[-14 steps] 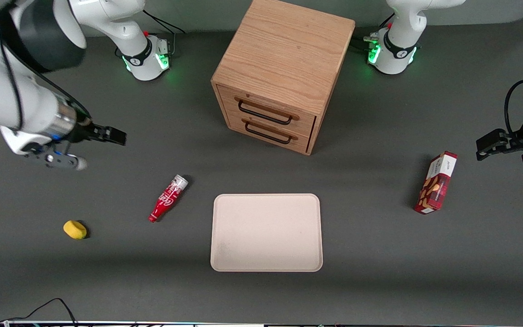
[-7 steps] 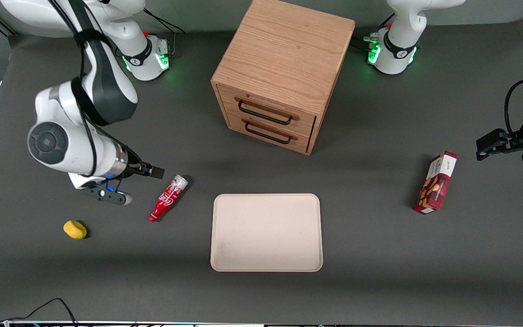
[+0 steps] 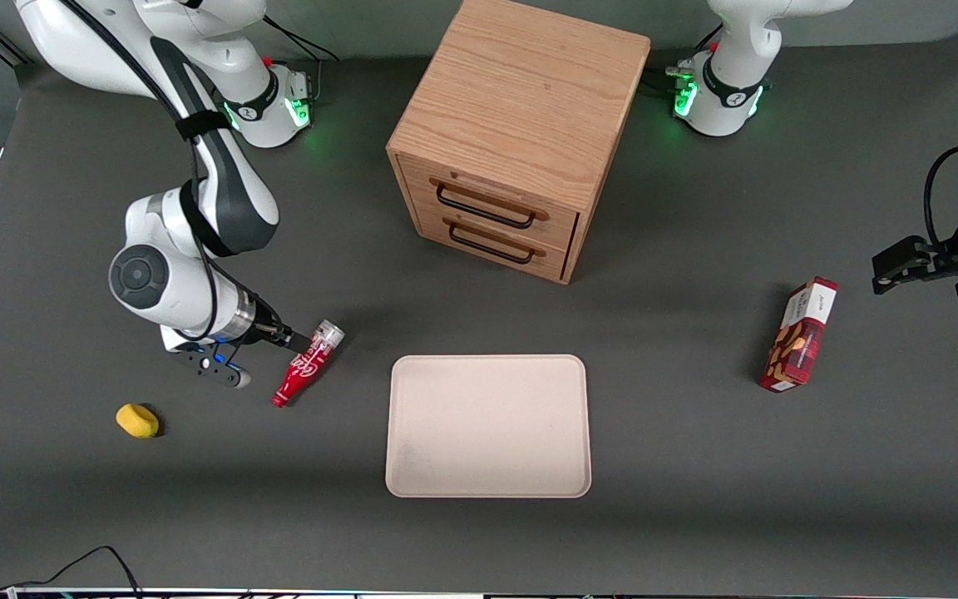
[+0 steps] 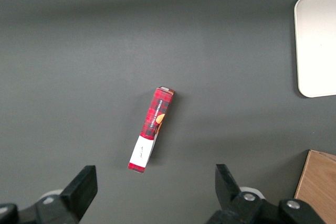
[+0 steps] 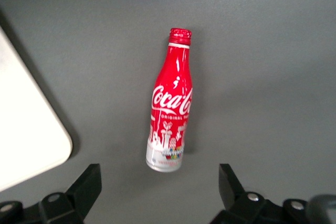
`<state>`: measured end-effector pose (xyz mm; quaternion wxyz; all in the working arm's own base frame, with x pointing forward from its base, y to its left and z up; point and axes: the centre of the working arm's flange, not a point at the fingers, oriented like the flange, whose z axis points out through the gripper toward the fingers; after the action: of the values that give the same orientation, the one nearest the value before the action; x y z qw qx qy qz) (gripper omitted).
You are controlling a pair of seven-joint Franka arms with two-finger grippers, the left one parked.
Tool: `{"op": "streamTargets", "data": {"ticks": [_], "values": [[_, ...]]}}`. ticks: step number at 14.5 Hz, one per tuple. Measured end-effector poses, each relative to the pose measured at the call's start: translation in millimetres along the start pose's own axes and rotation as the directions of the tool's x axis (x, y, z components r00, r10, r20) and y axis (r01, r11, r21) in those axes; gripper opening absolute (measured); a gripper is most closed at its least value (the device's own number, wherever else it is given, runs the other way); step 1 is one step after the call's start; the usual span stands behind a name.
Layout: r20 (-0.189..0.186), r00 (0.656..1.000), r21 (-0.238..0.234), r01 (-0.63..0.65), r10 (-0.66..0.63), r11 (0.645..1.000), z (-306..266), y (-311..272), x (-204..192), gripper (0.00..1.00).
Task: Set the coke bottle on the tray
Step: 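Move the open right gripper over the lying red Coca-Cola bottle, then lower the right gripper and close it around the bottle's body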
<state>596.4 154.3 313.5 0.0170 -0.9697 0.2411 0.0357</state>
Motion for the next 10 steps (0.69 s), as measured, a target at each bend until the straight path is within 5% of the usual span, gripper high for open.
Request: {"op": "streamTargets", "data": {"ticks": [6, 10], "values": [[-0.04, 0.996, 0.031, -0.079, 0.08, 0.996, 49.4, -1.1, 7.9, 0.99], [-0.082, 0.992, -0.011, -0.099, 0.098, 0.995, 82.3, -2.1, 9.8, 0.99]]}}
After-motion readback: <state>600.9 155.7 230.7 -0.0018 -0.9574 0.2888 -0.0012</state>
